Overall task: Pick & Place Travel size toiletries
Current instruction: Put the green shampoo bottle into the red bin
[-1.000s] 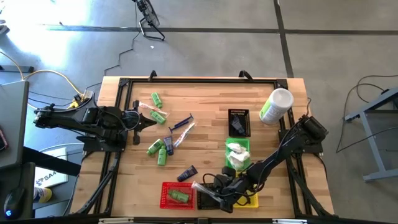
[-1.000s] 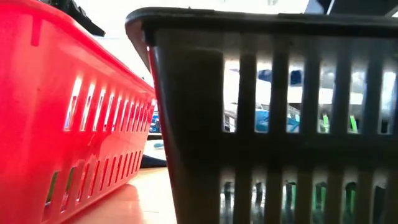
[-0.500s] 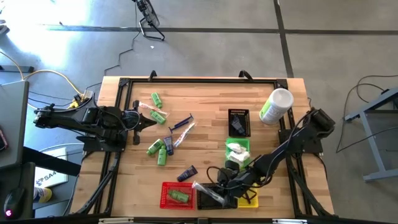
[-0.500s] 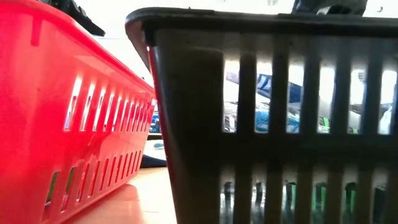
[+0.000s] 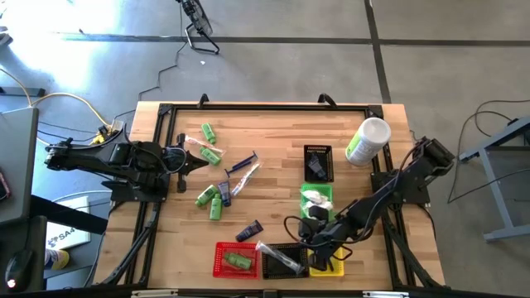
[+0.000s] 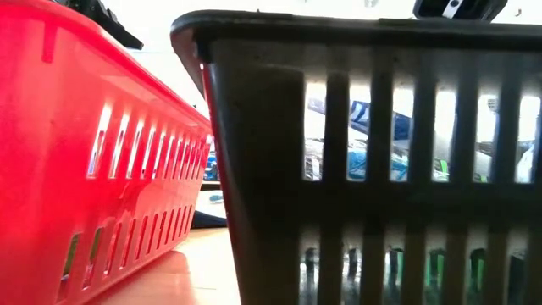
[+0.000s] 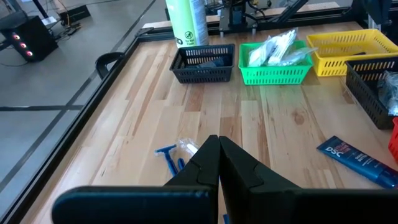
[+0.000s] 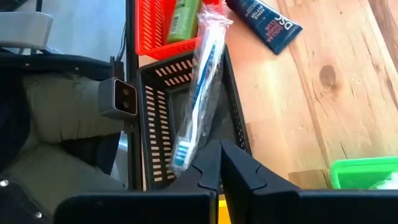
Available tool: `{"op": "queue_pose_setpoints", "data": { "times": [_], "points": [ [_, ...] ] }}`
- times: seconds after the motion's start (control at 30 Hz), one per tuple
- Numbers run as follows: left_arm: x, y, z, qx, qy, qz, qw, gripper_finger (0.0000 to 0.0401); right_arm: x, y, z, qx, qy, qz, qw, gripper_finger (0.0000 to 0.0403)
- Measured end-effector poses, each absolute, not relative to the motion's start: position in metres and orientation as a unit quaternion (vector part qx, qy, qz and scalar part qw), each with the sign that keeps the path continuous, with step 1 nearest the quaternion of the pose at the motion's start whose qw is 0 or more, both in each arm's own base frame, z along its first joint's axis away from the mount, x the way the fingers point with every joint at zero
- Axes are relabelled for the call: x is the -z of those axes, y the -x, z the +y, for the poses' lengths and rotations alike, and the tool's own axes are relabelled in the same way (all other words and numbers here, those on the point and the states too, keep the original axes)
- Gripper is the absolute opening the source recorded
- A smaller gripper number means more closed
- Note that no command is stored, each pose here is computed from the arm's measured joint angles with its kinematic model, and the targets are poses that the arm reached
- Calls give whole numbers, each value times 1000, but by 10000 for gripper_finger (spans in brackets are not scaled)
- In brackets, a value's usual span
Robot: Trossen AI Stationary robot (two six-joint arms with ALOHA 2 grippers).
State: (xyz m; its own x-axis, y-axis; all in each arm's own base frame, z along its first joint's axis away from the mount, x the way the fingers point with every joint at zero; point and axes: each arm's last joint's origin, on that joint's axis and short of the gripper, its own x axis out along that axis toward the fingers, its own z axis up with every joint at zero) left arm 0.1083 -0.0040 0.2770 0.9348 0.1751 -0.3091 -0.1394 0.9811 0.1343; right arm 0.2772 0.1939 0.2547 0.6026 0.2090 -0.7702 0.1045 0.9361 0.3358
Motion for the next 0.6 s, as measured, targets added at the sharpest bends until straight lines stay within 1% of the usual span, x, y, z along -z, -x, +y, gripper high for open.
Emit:
{"op": "queue_pose_setpoints", "data": {
  "times": [0.23, 0.6],
  "points": [
    [-277, -108, -4, -80, -55, 162, 982, 0, -268, -262, 179, 0, -143, 455, 879, 3],
    [-277, -108, -4, -80, -55, 162, 982, 0, -298, -239, 154, 15, -74, 426, 902, 3]
  ]
}}
